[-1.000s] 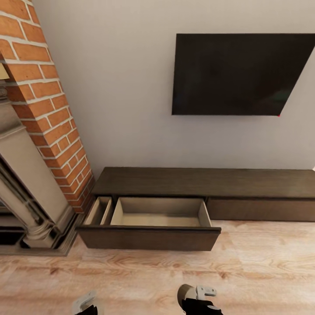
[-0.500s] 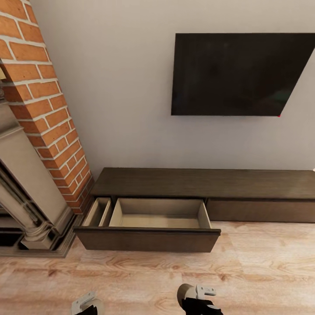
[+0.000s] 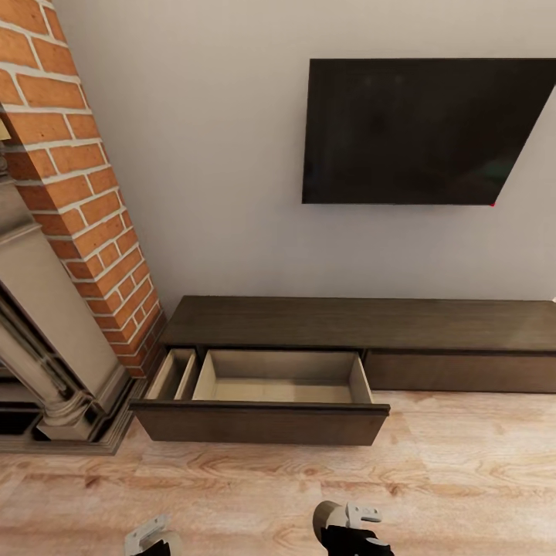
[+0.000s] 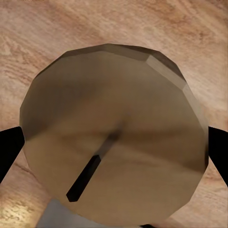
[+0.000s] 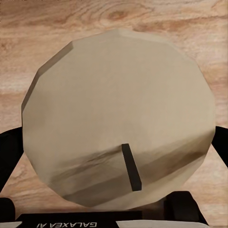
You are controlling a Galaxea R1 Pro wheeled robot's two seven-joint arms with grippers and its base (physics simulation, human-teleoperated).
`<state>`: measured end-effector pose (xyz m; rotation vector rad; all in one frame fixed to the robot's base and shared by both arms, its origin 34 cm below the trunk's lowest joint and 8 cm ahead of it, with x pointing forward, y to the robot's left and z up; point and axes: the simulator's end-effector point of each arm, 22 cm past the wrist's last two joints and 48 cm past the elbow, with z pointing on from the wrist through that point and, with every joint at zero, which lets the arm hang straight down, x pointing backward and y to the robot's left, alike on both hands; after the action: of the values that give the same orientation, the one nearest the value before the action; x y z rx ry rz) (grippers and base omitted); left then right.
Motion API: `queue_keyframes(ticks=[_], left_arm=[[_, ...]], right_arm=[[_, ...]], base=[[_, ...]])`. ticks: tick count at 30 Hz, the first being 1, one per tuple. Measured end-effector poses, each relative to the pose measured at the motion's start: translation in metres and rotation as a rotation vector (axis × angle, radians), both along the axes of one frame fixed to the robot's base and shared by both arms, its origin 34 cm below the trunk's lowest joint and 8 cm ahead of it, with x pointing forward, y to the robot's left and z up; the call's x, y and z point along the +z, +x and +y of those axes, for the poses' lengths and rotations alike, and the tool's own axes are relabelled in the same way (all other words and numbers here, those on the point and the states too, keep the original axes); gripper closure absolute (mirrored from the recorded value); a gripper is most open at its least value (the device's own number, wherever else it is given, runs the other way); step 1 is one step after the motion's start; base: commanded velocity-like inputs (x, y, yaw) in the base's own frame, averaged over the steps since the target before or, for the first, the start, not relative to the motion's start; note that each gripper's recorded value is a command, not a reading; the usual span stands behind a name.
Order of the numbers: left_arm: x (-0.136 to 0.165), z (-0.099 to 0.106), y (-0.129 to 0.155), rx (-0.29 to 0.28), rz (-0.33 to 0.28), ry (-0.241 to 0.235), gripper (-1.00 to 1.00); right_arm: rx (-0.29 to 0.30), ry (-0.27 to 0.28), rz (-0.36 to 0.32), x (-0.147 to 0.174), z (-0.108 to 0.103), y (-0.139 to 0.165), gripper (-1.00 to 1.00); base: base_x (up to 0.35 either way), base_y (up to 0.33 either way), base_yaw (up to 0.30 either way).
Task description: Place each of the two pumpkins and all three candles from the living room inside a cabinet in the living room (use any cabinet), then make sure every cabinet is closed, and position the cauldron so it is next to a table in the living room.
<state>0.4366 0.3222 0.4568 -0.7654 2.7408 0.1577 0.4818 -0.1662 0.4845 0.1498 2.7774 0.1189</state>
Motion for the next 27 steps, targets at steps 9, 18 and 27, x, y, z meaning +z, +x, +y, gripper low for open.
queue_keyframes(ticks=[9,18,27], left_arm=[[0.009,-0.01,-0.013,-0.001,0.077,-0.053,1.0],[0.074,-0.033,0.042,-0.073,0.239,-0.23,1.0],[0.195,-0.078,0.15,-0.179,0.048,-0.271,1.0]], right_arm=[[0.02,0.016,0.049,0.012,0.012,-0.009,1.0],[0.162,0.094,0.193,0.109,0.062,0.052,1.0],[0.042,0.138,0.111,0.211,0.039,0.139,1.0]], base=[[0.0,0.0,0.0],[0.0,0.0,0.0],[0.0,0.0,0.0]])
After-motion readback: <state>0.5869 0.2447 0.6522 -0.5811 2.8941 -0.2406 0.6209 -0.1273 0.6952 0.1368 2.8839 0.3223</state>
